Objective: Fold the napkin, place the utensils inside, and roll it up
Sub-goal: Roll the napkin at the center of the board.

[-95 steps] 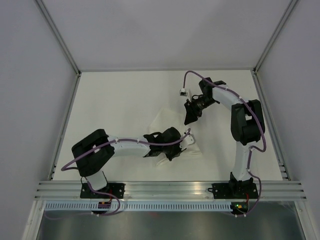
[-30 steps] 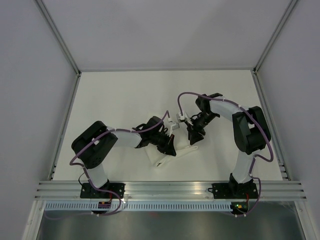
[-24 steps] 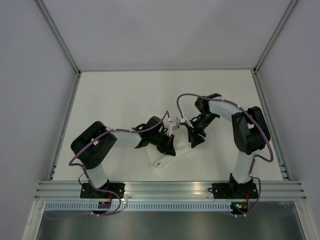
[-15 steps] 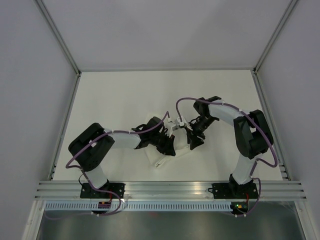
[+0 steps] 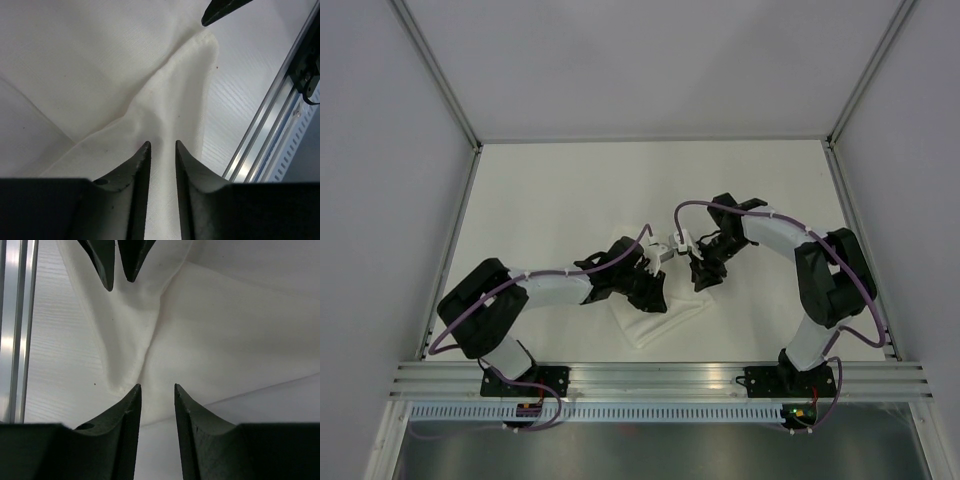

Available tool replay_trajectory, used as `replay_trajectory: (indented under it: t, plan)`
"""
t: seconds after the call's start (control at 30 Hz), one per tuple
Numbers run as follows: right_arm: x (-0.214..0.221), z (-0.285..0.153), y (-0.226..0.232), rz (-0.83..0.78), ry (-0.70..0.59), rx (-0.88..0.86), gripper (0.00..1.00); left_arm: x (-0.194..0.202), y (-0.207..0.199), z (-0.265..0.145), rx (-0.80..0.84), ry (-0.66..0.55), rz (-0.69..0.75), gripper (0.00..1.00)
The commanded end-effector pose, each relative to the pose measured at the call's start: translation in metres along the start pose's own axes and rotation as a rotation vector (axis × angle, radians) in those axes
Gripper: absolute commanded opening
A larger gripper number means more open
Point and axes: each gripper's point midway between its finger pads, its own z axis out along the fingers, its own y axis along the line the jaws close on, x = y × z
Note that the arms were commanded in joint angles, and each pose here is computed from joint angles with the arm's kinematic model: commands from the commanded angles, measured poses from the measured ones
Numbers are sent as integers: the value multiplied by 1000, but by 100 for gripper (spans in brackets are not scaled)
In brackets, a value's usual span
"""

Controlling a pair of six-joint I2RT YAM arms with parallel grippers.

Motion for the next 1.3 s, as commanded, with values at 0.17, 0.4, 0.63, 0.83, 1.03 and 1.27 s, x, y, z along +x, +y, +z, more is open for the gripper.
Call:
replay_trajectory:
  t: [0.17, 0.4, 0.63, 0.83, 1.03, 1.27]
  plan:
    - [9, 10, -39, 83, 54, 107, 25, -36, 12, -13, -127, -177, -75, 13]
    - [7, 15, -41, 121, 21, 90, 18, -36, 33, -32, -272, -278, -188, 8]
    - [-5, 12, -57, 146, 0, 136, 14, -23, 52, -55, -402, -358, -335, 2]
    - [-12, 16, -71, 199, -12, 131, 13, -3, 61, -74, -476, -400, -498, 2]
    - [7, 25, -74, 245, 36, 138, 12, 25, 67, -57, -522, -252, -570, 2]
    - [24, 24, -79, 281, 94, 206, 9, 36, 78, -34, -579, -116, -594, 2]
